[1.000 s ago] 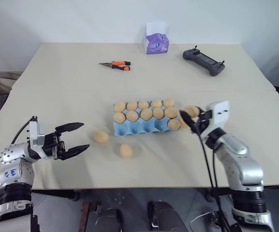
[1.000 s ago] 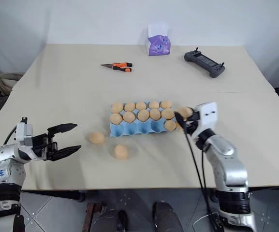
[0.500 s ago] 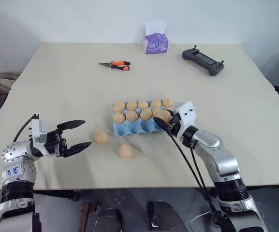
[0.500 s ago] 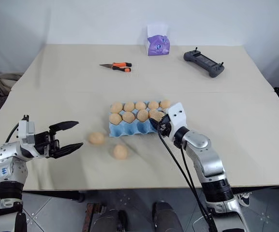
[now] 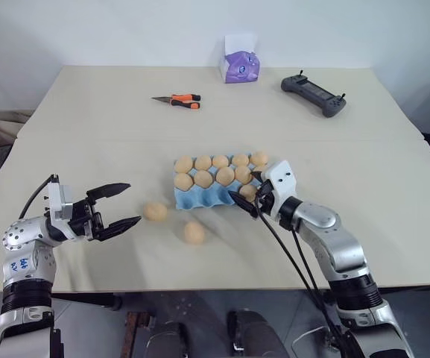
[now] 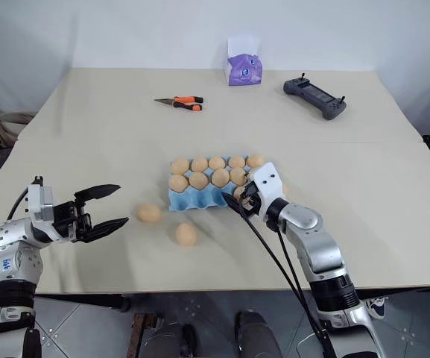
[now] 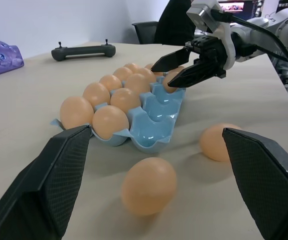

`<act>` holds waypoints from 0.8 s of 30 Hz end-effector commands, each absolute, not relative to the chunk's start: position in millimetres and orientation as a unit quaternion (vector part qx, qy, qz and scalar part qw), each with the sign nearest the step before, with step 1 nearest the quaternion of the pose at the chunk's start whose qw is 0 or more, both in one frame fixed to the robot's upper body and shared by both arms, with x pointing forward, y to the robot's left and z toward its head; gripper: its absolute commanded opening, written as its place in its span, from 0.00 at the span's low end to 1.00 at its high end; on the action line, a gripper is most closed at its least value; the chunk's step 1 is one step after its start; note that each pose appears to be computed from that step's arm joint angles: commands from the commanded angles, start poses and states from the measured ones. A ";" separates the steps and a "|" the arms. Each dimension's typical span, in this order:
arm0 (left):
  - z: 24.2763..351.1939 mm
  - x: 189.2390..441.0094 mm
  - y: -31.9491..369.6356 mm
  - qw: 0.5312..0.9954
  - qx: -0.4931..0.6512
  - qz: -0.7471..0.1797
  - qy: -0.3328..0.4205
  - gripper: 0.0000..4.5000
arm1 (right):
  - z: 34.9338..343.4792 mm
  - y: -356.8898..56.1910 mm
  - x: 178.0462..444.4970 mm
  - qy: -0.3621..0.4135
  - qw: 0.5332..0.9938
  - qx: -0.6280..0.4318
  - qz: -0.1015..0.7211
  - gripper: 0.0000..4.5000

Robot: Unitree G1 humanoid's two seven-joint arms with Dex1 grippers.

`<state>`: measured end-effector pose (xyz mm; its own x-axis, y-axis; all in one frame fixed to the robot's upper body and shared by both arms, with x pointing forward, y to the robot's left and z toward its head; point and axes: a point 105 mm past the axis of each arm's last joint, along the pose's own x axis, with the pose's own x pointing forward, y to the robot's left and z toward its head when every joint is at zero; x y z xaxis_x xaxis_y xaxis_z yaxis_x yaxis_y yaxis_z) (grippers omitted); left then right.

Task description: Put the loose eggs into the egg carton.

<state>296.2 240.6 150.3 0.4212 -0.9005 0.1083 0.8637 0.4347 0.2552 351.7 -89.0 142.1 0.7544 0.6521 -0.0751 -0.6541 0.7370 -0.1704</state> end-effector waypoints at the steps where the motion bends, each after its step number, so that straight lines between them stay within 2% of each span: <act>1: 159.1 297.9 240.4 0.837 0.094 -0.523 -0.132 1.00 | 172.0 -94.7 342.6 -0.046 0.927 -0.099 0.359 1.00; 9: 159.0 300.5 239.9 0.835 0.093 -0.525 -0.132 1.00 | 205.7 -147.9 328.5 -0.102 0.936 -0.089 0.324 1.00; 15: 157.5 302.4 240.7 0.836 0.093 -0.524 -0.131 1.00 | 183.0 -199.9 307.5 -0.069 0.940 -0.117 0.312 1.00; 24: 159.4 304.2 242.2 0.838 0.096 -0.521 -0.134 1.00 | 151.1 -254.8 293.2 -0.019 0.958 -0.105 0.267 1.00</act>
<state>303.5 239.8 155.4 0.4152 -0.9021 0.1175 0.8575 0.4312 0.2805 296.3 -247.9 139.1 0.8528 0.5187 -0.0601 -0.5202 0.8338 -0.1848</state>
